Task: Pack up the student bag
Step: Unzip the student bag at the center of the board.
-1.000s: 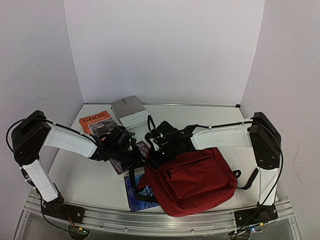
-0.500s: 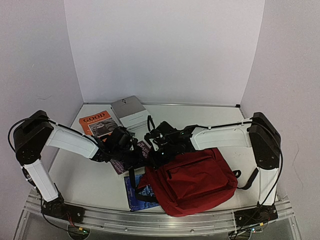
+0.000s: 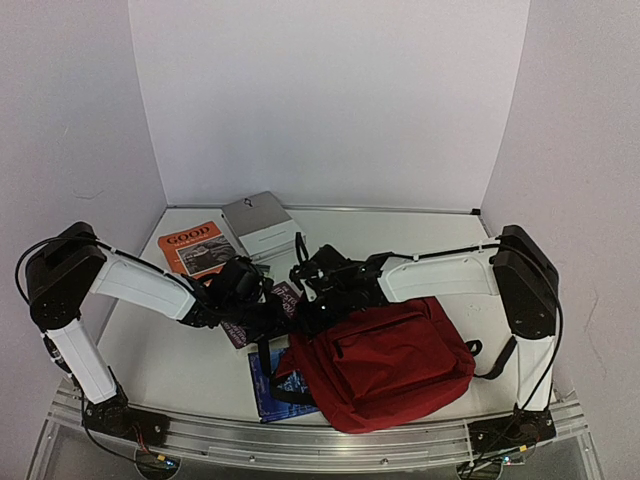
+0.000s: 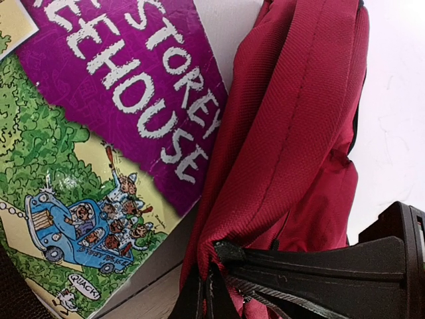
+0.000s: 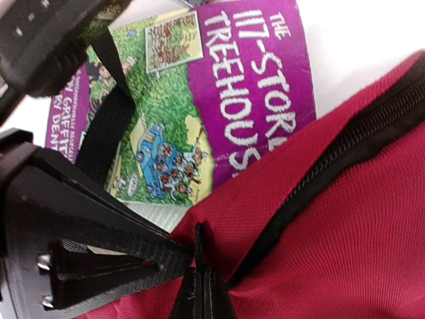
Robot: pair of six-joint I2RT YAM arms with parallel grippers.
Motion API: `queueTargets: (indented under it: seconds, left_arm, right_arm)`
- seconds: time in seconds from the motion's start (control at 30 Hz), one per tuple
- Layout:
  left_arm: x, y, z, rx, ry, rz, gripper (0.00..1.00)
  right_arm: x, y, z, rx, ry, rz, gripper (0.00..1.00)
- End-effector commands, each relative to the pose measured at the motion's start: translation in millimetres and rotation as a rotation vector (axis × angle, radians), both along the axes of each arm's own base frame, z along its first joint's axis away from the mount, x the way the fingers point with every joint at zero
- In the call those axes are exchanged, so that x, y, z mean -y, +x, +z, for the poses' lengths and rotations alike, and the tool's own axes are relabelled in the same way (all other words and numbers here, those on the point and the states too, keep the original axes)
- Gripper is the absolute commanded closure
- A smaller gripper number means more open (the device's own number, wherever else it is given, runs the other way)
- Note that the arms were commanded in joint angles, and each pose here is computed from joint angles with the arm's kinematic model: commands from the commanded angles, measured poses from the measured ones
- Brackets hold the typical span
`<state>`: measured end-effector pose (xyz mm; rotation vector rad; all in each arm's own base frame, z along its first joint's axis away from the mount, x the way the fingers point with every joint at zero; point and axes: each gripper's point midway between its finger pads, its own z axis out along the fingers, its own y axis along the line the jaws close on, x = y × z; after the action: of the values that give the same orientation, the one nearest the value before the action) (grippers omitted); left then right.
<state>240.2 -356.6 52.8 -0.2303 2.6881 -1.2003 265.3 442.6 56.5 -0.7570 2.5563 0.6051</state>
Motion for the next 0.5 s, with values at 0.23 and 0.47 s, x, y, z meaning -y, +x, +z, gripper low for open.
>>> queueTargets:
  seconds: [0.23, 0.47]
  left_arm:
    - [-7.7, -8.2, 7.4, 0.007, -0.006, 0.016, 1.0]
    - [-10.0, -14.1, 12.4, 0.027, -0.004, -0.011, 1.0]
  right_arm:
    - [10.9, 61.2, 95.3, 0.305, 0.098, -0.259, 1.0]
    - [5.3, 84.1, 108.0, 0.334, 0.133, -0.301, 1.0]
